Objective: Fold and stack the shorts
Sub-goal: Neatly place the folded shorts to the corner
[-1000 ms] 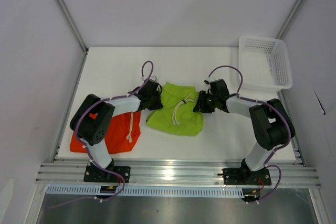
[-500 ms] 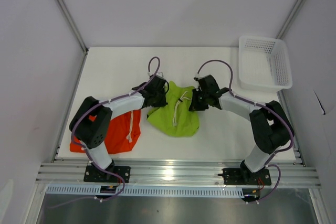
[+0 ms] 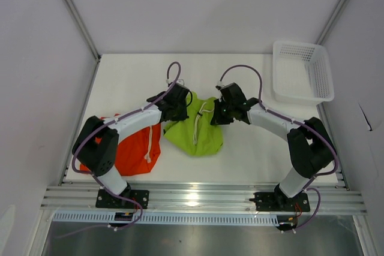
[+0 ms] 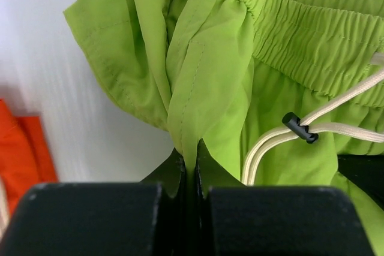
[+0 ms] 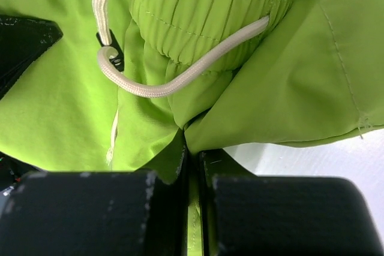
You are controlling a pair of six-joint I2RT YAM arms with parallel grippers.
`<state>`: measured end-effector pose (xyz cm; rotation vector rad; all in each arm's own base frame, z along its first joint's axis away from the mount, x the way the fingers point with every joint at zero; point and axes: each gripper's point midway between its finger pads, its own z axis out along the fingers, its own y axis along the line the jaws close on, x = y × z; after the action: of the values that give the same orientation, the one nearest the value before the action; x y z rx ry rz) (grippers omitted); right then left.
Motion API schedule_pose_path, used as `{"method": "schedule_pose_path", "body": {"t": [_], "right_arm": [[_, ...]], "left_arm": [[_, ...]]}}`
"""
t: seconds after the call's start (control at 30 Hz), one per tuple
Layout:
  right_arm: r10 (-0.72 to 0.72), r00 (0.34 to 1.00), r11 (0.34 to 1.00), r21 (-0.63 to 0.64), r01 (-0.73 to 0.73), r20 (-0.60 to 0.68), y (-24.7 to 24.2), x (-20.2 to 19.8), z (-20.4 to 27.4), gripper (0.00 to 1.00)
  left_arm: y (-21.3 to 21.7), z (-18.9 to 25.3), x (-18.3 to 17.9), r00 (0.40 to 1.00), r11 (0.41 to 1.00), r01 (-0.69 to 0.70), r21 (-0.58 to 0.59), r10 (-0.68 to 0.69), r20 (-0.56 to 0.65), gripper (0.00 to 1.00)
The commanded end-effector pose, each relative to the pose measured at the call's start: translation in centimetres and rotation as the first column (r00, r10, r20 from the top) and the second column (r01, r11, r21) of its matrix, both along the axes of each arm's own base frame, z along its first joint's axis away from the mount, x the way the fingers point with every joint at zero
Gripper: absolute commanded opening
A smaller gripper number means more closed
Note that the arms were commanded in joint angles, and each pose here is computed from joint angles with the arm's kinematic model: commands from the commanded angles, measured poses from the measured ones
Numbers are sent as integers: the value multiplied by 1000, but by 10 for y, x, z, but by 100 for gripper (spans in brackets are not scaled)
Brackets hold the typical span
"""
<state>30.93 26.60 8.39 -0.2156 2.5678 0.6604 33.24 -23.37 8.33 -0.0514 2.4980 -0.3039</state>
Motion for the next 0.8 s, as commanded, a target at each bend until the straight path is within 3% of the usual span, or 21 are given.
{"method": "schedule_pose_path", "body": {"t": [0.0, 0.23, 0.43, 0.63, 0.77], "right_arm": [[16, 997, 997, 80, -22, 77, 23, 5, 42, 0], [79, 988, 980, 172, -101, 132, 71, -12, 82, 0], [148, 971, 945, 265, -194, 186, 138, -37, 108, 0], [207, 952, 900, 337, -276, 226, 208, -63, 116, 0], [272, 934, 868, 359, -342, 233, 247, -86, 117, 0]], "left_arm": [[8, 55, 13, 992, 1000, -15, 12, 13, 124, 0], [56, 99, -7, 984, 997, -81, 5, 80, 160, 0], [133, 111, -32, 959, 973, -230, 0, 227, 169, 0], [204, 107, -58, 917, 926, -378, 9, 373, 142, 0], [256, 115, -78, 850, 858, -514, 22, 505, 153, 0]]}}
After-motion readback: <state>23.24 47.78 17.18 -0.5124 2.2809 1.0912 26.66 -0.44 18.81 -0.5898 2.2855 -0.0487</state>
